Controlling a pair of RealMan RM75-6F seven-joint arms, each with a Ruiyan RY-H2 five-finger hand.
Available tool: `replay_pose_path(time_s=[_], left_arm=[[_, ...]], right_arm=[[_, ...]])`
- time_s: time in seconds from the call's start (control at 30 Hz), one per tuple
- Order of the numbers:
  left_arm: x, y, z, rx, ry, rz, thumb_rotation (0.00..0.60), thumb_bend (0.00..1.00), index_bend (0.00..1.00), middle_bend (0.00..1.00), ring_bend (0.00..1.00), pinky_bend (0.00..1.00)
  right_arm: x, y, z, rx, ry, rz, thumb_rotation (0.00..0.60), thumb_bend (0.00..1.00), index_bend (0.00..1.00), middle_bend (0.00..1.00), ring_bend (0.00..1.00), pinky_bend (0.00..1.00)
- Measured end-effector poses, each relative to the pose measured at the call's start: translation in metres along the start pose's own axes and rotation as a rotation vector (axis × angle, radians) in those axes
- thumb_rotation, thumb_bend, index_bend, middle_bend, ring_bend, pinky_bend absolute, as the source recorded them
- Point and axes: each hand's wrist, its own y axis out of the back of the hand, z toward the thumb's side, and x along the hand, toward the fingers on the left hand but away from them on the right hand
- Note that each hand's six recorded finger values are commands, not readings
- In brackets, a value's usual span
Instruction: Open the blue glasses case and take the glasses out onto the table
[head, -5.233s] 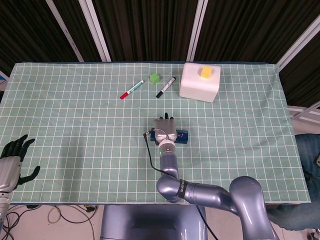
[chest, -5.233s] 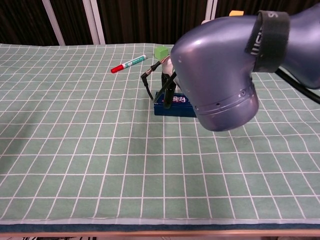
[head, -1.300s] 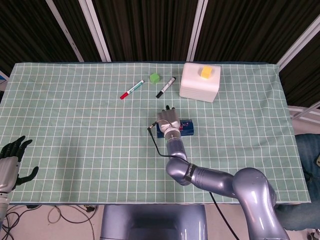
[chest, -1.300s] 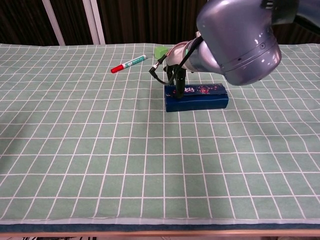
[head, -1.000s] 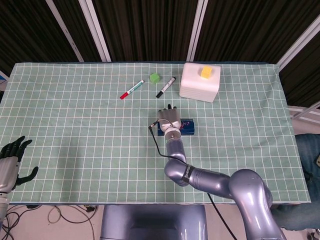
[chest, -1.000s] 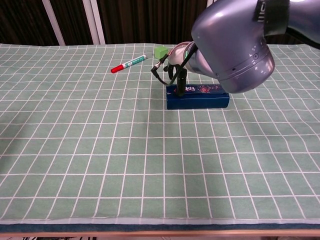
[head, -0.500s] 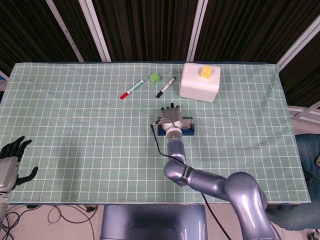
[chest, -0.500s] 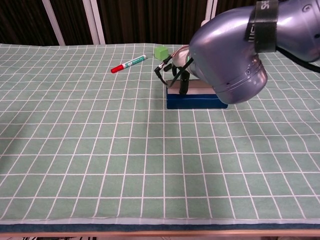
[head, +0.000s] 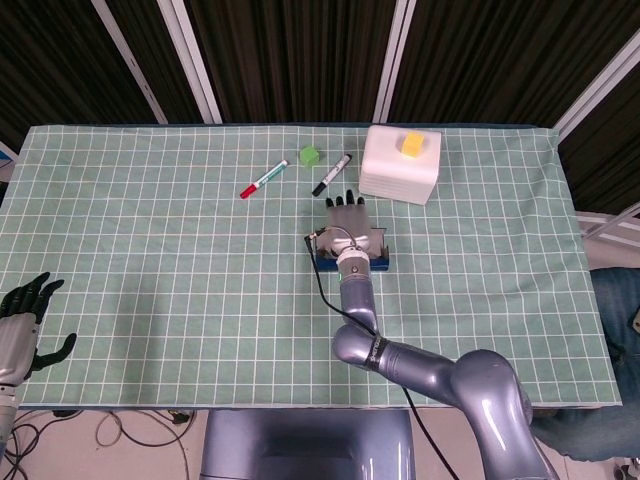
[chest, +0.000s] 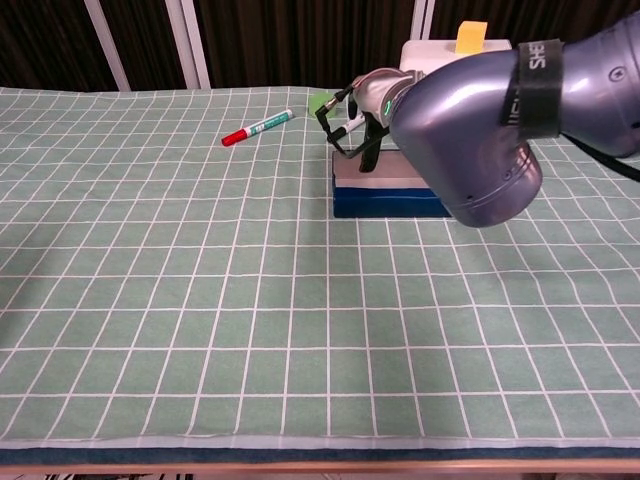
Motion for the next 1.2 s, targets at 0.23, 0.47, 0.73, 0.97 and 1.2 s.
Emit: replay_pose_path(time_s=[0.23,0.47,0.73,0.97,1.2], left_arm=[[0.000,0.000,0.000,0.001,0.000,0.004,0.600,0.31,0.10,0.00,0.00,0.00],[-0.001,0.001,0.000,0.002,0.001,0.007,0.600,0.31,0.10,0.00,0.00,0.00],[-0.001,0.001,0.000,0.007,-0.003,0.010,0.600,0.31,0.10,0.00,0.00,0.00],[-0.002,0.000,0.001,0.006,-0.006,0.007,0.600,0.31,0.10,0.00,0.00,0.00],[-0.001,0.001,0.000,0.004,-0.004,0.007,0.600,0.31,0.10,0.00,0.00,0.00]], right_arm=[[0.015,0.013,-0.012,-0.044,0.023,-0.013,0.600,0.29,0.18,0.20,0.08,0.19],[0.037,0.016,-0.033,-0.055,0.048,0.000,0.600,0.29,0.17,0.18,0.08,0.19],[0.054,0.003,-0.053,-0.050,0.055,0.021,0.600,0.29,0.17,0.17,0.07,0.19],[0.061,-0.009,-0.058,-0.027,0.069,0.041,0.600,0.29,0.20,0.20,0.07,0.19],[0.064,-0.020,-0.061,0.014,0.079,0.036,0.600,0.29,0.24,0.20,0.07,0.19]])
